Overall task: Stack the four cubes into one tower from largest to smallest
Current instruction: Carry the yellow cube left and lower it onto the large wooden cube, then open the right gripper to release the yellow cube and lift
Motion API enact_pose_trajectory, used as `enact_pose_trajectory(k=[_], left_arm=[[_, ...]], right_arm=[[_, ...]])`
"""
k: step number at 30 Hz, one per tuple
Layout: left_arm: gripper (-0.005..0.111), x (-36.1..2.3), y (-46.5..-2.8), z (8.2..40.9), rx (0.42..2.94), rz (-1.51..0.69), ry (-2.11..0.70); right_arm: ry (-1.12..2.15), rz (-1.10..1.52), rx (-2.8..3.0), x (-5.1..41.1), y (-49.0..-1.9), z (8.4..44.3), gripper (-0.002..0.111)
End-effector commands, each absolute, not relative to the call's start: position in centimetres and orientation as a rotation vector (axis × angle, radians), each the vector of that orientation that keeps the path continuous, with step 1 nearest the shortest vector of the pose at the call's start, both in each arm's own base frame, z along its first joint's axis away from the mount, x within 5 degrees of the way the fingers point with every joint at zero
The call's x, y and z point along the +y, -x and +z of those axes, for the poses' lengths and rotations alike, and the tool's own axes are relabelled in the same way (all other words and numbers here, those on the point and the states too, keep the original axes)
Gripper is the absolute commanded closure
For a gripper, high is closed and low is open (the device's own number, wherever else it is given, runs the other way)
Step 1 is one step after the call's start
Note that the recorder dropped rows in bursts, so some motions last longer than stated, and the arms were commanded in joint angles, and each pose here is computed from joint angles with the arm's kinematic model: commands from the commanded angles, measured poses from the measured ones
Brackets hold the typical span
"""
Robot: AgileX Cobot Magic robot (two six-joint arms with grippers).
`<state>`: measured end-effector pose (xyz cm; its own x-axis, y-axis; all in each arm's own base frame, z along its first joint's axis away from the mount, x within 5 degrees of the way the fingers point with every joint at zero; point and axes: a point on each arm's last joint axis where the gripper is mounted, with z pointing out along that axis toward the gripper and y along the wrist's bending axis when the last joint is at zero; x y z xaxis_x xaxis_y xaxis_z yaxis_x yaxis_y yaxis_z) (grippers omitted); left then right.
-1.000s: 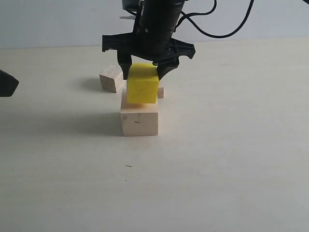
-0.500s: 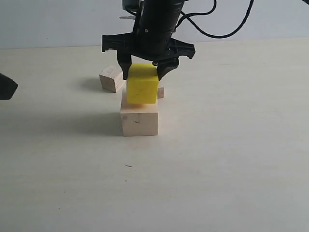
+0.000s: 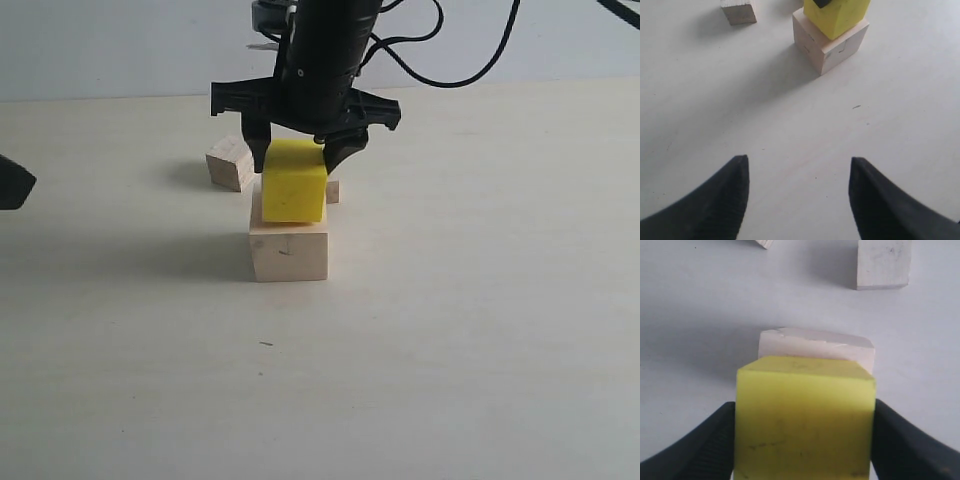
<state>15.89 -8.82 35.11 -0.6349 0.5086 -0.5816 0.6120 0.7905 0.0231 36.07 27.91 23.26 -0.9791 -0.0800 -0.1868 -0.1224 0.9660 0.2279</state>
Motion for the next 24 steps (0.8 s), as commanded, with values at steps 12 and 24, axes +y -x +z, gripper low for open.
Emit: enact_pose_trajectory(k=[12, 24], left_arm=[[0.049, -8.72, -15.82, 35.15, 2.401, -0.241, -0.814], [0.049, -8.72, -15.82, 35.15, 2.401, -0.241, -0.814]], right_arm=[[0.151, 0.366, 2.910, 28.09, -36.39, 23.24, 0.044], [0.171, 0.346, 2.934, 27.96, -36.20, 23.16, 0.044]])
